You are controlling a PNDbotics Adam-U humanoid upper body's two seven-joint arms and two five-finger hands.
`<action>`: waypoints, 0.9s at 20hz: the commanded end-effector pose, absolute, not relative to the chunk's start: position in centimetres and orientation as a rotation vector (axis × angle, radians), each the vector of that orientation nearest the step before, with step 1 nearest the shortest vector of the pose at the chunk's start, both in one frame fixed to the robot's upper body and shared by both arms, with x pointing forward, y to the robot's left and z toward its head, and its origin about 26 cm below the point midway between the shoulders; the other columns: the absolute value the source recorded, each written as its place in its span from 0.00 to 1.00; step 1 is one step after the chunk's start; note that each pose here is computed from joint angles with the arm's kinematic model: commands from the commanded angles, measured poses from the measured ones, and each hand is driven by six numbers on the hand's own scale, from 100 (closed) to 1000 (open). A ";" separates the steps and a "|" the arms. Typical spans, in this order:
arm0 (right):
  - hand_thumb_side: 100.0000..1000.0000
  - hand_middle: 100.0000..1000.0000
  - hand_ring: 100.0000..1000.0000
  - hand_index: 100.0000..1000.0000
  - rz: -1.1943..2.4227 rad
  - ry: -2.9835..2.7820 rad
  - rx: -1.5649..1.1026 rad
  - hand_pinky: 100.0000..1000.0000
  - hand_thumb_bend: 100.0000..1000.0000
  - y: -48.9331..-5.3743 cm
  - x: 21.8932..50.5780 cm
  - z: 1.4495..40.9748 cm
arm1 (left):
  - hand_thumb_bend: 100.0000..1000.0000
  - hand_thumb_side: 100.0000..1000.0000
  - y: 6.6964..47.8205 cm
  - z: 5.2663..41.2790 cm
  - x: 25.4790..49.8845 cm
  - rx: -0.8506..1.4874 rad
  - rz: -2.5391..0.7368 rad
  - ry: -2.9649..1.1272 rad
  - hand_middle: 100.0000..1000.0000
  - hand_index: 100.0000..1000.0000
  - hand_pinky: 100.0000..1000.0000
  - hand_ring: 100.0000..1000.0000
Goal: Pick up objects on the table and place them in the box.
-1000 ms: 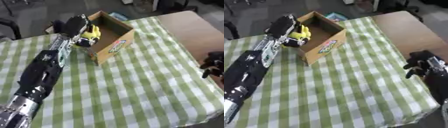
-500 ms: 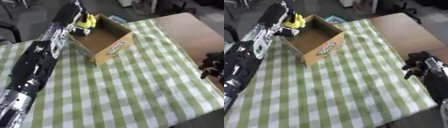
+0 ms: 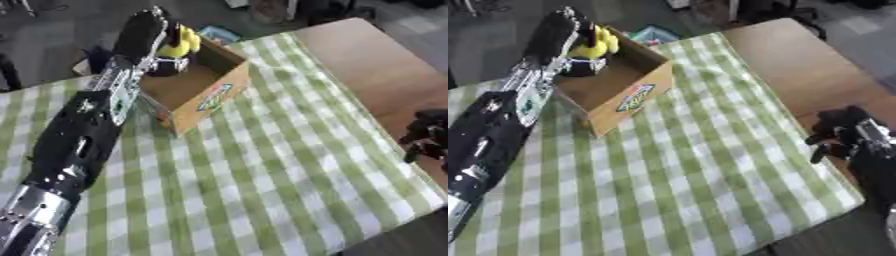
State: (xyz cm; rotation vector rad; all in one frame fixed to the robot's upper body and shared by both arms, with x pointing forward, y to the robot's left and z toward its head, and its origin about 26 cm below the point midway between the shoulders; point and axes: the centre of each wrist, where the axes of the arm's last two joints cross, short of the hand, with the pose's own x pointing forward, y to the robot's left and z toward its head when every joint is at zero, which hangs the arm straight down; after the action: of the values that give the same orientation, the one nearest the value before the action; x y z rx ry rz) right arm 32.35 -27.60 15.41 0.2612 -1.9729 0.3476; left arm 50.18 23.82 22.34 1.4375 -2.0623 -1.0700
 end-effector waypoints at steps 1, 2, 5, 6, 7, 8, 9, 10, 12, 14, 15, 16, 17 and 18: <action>0.72 0.51 0.52 0.66 0.375 -2.003 0.256 0.33 0.00 -27.3 32.3 16.4 | 0.32 0.00 24.7 23.3 50.3 1.499 -1.038 -2.061 0.18 0.37 0.39 0.26; 0.73 0.51 0.52 0.66 0.378 -2.003 0.253 0.33 0.00 -27.2 32.3 16.4 | 0.33 0.00 24.9 23.1 50.3 1.506 -1.043 -2.051 0.29 0.47 0.44 0.35; 0.74 0.51 0.52 0.66 0.381 -2.005 0.250 0.33 0.00 -27.1 32.4 16.6 | 0.46 0.02 25.1 22.9 50.3 1.517 -1.075 -2.014 0.58 0.73 0.58 0.57; 0.75 0.51 0.52 0.66 0.382 -2.005 0.249 0.33 0.00 -27.1 32.4 16.6 | 0.48 0.04 25.1 22.8 50.3 1.515 -1.096 -1.994 0.63 0.75 0.61 0.61; 0.75 0.51 0.52 0.66 0.383 -2.005 0.249 0.33 0.00 -27.1 32.4 16.6 | 0.50 0.06 25.1 22.8 50.3 1.511 -1.118 -1.974 0.67 0.77 0.63 0.64; 0.74 0.51 0.52 0.66 0.385 -2.005 0.250 0.33 0.00 -27.0 32.4 16.6 | 0.52 0.10 25.1 22.8 50.3 1.504 -1.138 -1.955 0.72 0.80 0.67 0.70; 0.74 0.51 0.52 0.66 0.386 -2.005 0.250 0.33 0.00 -27.0 32.4 16.6 | 0.52 0.11 25.1 22.7 50.3 1.496 -1.158 -1.937 0.74 0.81 0.68 0.71; 0.75 0.51 0.52 0.66 0.386 -2.004 0.249 0.33 0.00 -27.0 32.4 16.6 | 0.52 0.14 25.0 22.7 50.3 1.487 -1.181 -1.919 0.78 0.84 0.71 0.75; 0.75 0.51 0.52 0.66 0.384 -2.001 0.248 0.33 0.00 -27.1 32.4 16.6 | 0.48 0.16 25.0 22.6 50.2 1.465 -1.224 -1.886 0.80 0.84 0.73 0.77; 0.74 0.51 0.52 0.66 0.382 -1.998 0.248 0.33 0.00 -27.1 32.4 16.5 | 0.45 0.17 25.0 22.6 50.2 1.440 -1.241 -1.870 0.80 0.83 0.73 0.77; 0.74 0.51 0.52 0.66 0.381 -1.996 0.248 0.33 0.00 -27.1 32.4 16.4 | 0.44 0.17 25.0 22.7 50.1 1.427 -1.244 -1.870 0.80 0.82 0.73 0.77; 0.73 0.51 0.52 0.66 0.378 -1.994 0.249 0.33 0.00 -27.2 32.3 16.4 | 0.38 0.15 24.9 22.7 50.1 1.411 -1.239 -1.879 0.75 0.79 0.72 0.72; 0.73 0.51 0.52 0.66 0.375 -1.990 0.248 0.33 0.00 -27.3 32.3 16.2 | 0.34 0.13 24.9 22.8 50.0 1.388 -1.226 -1.896 0.72 0.77 0.71 0.70; 0.73 0.51 0.52 0.66 0.371 -1.986 0.246 0.33 0.00 -27.3 32.3 16.1 | 0.27 0.13 24.9 22.9 49.9 1.362 -1.210 -1.917 0.68 0.73 0.70 0.66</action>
State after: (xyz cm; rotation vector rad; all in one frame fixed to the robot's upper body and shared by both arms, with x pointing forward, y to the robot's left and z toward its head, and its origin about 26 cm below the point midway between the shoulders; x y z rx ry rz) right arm 32.41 -27.23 15.38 0.2554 -1.9665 0.3555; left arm 49.99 24.45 21.05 1.3402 -1.8835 -1.2318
